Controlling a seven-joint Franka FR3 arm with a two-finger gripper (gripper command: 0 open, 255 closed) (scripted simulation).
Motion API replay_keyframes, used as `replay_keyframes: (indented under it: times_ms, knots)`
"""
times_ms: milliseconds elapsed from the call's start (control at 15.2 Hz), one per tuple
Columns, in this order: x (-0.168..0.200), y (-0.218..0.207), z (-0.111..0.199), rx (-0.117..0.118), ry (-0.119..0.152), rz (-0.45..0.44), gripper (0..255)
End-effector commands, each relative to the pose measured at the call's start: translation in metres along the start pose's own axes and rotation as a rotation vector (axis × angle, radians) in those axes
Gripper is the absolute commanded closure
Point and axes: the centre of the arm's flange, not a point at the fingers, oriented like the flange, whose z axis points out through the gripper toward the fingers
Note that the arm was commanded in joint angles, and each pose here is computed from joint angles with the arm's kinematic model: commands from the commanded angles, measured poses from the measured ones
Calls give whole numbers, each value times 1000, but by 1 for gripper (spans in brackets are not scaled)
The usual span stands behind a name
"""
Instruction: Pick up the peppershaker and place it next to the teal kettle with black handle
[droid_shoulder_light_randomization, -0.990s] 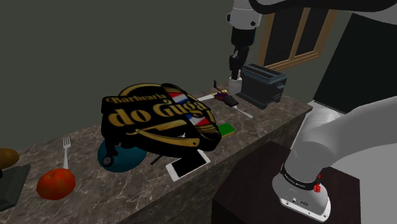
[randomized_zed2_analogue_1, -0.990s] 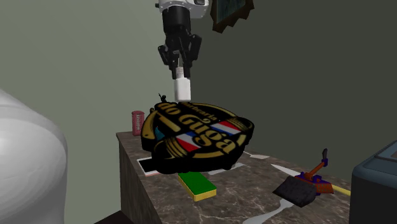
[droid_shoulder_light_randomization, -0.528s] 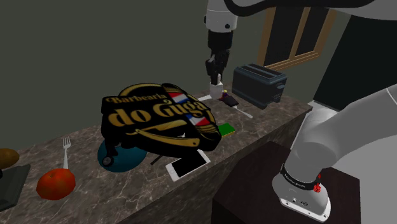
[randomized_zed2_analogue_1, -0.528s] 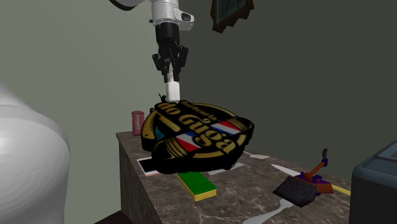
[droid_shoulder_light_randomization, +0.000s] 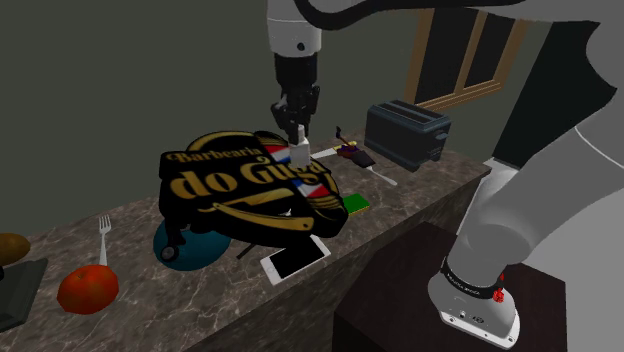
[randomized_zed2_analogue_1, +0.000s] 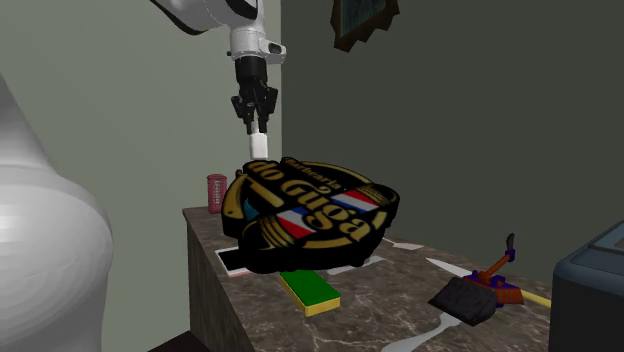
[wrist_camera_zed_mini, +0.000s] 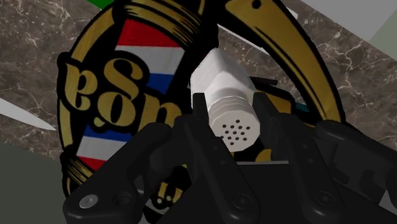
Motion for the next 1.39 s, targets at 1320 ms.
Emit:
replay_keyframes:
  times_ms: [1320]
  knots:
    - [128, -216, 12, 1, 0, 1, 255]
